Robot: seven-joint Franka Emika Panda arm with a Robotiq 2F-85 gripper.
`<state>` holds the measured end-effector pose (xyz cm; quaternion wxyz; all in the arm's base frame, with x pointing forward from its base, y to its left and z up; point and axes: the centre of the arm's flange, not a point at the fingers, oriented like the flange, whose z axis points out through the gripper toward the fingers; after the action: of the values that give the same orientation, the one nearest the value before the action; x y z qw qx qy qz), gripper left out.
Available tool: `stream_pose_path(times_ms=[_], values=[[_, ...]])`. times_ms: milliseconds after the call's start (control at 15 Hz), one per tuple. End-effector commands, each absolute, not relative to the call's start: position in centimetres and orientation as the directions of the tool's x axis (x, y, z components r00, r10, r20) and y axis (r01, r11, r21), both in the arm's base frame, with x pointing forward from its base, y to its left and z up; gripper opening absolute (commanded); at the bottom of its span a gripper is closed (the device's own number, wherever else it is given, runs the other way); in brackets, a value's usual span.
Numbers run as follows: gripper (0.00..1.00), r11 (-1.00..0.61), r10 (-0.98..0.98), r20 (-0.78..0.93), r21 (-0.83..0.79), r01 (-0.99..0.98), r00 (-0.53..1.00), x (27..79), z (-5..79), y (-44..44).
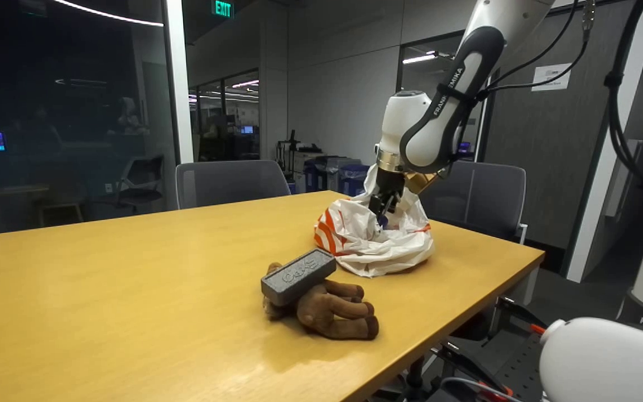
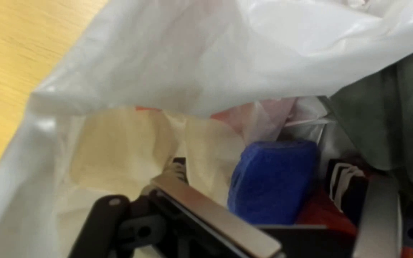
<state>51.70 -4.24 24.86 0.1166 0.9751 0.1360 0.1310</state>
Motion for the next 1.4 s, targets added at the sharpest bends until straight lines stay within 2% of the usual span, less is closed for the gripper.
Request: stream_pose_path(times_ms=[0,67,133,733,800,867,1067,1333], values=[[1.00,-0.945,0.287,0.255,0.232,0.230,0.923,52.7,24.0,-3.6],[1.00,-0.947,0.286,0.262,0.226,0.230,0.922,52.9,23.9,-3.3],[0.81,-0.949,0.282,0.274,0.222,0.225,0.919,53.1,23.9,-3.1],[0.15,-0.945,0.293,0.289,0.232,0.231,0.911,53.2,24.8,-1.9],[0.13,-0.944,0.297,0.292,0.233,0.233,0.909,53.1,25.0,-1.8],[0.17,-0.943,0.295,0.293,0.243,0.227,0.910,53.0,25.3,-1.7],[0.09,-0.935,0.301,0.252,0.268,0.232,0.920,52.6,27.3,-1.3],[0.07,-0.912,0.326,0.052,0.279,0.300,0.944,51.0,31.8,-0.6]])
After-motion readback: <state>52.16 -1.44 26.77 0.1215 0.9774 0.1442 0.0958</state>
